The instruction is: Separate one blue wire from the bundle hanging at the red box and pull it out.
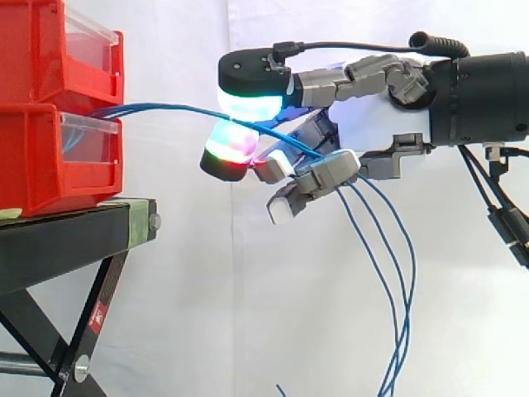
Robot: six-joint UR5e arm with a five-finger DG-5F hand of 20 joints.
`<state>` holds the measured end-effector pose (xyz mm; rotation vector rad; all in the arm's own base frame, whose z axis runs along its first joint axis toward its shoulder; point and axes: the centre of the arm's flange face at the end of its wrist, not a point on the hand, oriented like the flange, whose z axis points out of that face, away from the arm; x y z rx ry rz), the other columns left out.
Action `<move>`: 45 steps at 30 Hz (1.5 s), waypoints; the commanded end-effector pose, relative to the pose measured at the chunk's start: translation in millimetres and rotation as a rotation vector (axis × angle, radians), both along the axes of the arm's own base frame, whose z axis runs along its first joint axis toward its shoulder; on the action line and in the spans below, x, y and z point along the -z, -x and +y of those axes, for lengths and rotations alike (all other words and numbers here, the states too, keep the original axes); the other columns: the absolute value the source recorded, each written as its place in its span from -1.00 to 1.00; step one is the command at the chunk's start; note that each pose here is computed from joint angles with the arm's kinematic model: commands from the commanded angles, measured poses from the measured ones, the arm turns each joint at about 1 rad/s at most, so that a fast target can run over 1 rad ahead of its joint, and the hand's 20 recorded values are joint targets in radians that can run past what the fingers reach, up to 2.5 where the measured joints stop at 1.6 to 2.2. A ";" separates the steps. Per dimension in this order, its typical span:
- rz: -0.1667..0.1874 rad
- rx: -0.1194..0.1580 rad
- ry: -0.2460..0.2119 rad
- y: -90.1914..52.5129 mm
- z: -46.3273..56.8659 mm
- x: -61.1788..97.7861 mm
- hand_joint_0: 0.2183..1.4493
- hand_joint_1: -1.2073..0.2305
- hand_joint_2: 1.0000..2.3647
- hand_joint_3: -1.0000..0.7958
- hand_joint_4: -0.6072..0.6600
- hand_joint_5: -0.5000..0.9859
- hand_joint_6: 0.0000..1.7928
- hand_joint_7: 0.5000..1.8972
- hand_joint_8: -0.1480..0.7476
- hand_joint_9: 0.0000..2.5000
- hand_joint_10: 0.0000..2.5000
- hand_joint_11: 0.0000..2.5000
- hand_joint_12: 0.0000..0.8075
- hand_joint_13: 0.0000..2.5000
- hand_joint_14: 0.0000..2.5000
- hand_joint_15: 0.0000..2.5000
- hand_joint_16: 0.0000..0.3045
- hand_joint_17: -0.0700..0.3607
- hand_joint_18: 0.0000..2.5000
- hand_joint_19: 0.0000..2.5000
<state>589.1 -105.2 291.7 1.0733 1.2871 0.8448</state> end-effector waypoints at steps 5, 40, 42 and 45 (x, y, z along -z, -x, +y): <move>0.001 -0.001 0.000 0.0 0.2 0.2 -0.26 -0.37 -0.96 -0.12 0.39 -0.65 -0.05 -0.17 0.21 -0.11 -0.98 -0.04 -0.22 0.18 -0.85 0.25 -0.65 -0.12 -0.41 -0.35; -0.002 0.002 0.000 -0.3 -0.1 -0.1 -0.06 -0.60 -0.97 -0.23 0.10 -0.71 -0.10 -0.10 0.01 -0.42 -0.98 -0.18 -0.27 0.03 -0.77 0.21 -0.66 -0.13 -0.53 -0.37; 0.000 0.002 0.000 -0.1 -0.1 0.1 -0.06 -0.61 -0.97 -0.23 0.09 -0.71 -0.10 -0.10 0.00 -0.44 -0.98 -0.18 -0.27 0.02 -0.77 0.21 -0.66 -0.13 -0.53 -0.37; 0.001 0.000 0.002 0.0 0.1 0.2 -0.05 -0.61 -0.97 -0.23 0.09 -0.72 -0.10 -0.12 0.00 -0.44 -0.98 -0.18 -0.26 0.02 -0.74 0.19 -0.66 -0.13 -0.53 -0.37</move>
